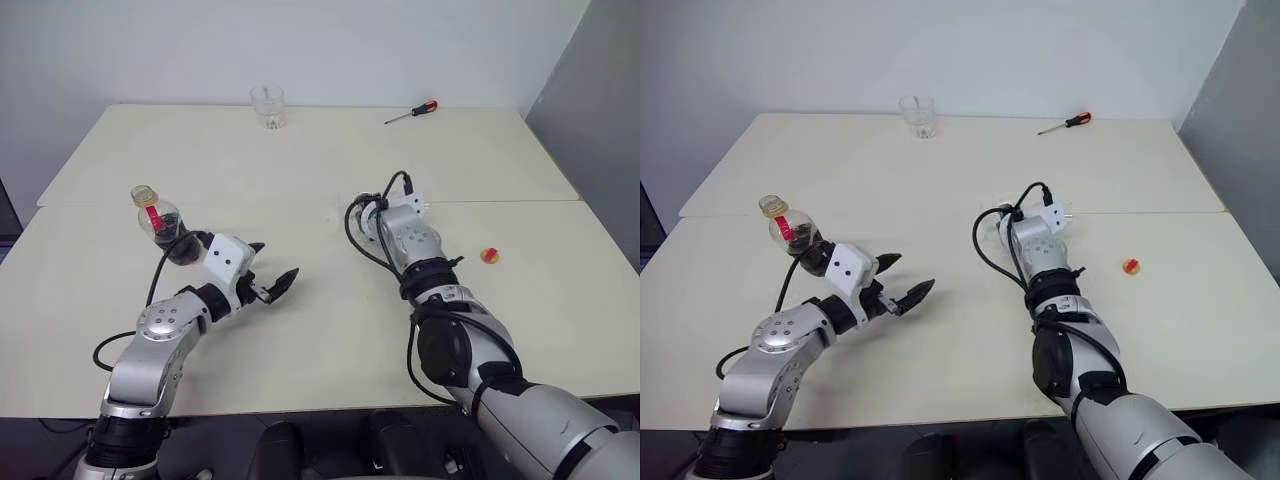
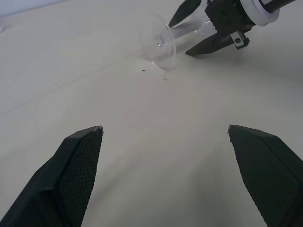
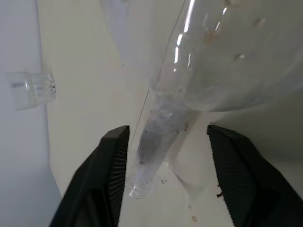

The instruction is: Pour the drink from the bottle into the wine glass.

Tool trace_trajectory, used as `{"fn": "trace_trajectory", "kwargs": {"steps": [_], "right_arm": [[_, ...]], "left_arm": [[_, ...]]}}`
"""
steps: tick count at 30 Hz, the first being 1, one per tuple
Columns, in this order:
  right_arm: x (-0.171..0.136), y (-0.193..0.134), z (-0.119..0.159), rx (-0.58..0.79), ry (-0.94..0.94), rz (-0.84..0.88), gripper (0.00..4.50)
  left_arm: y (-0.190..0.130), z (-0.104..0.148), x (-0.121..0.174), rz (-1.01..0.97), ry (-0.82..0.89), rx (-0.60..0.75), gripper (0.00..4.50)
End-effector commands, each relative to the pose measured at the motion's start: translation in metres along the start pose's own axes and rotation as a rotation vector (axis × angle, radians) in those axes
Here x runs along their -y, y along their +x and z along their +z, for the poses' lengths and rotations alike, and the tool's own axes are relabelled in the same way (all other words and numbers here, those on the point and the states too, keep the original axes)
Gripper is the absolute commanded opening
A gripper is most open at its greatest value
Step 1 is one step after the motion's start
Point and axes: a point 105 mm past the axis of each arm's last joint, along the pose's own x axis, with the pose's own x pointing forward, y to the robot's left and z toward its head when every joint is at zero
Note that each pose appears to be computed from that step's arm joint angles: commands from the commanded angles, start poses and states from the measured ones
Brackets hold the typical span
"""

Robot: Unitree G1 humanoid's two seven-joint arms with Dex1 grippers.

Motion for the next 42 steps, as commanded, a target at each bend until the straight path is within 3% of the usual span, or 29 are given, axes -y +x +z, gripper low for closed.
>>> {"fn": "trace_trajectory", "kwargs": {"steps": [1, 4, 6, 11, 15, 22, 25, 30, 37, 42], "right_arm": [[-0.020, -0.004, -0.039, -0.061, -0.021, 0.042, 1.43], [-0.019, -0.003, -0.036, -0.047, -0.029, 0.039, 0.46], [-0.018, -0.003, -0.032, -0.037, -0.028, 0.036, 0.19], [-0.031, -0.009, -0.002, 0.101, -0.198, 0.088, 0.19], [-0.079, -0.036, 0.021, 0.341, -0.532, 0.360, 0.19], [-0.110, -0.067, -0.026, 0.461, -0.966, 0.709, 0.19], [-0.100, -0.072, -0.063, 0.419, -1.134, 0.847, 0.19], [-0.082, -0.080, -0.094, 0.341, -1.210, 0.984, 0.19], [-0.055, -0.080, -0.111, 0.215, -1.298, 1.064, 0.19], [-0.030, -0.079, -0.114, 0.129, -1.370, 1.111, 0.19]], "left_arm": [[-0.006, 0.014, -0.006, 0.034, 0.036, 0.036, 4.50], [-0.006, 0.016, -0.008, 0.044, 0.026, 0.045, 4.50], [-0.005, 0.017, -0.007, 0.037, 0.028, 0.047, 4.50], [0.002, 0.019, -0.006, 0.026, 0.025, 0.059, 4.50], [0.009, 0.022, -0.005, 0.036, 0.024, 0.087, 4.50], [0.009, 0.014, -0.006, 0.035, -0.035, 0.082, 4.50], [0.004, 0.009, -0.006, 0.023, -0.083, 0.063, 4.50], [-0.012, -0.005, -0.005, 0.034, -0.133, 0.019, 4.50], [-0.037, -0.011, 0.005, -0.019, -0.261, 0.035, 4.50], [-0.049, -0.003, -0.006, -0.001, -0.301, 0.081, 4.50]]}}
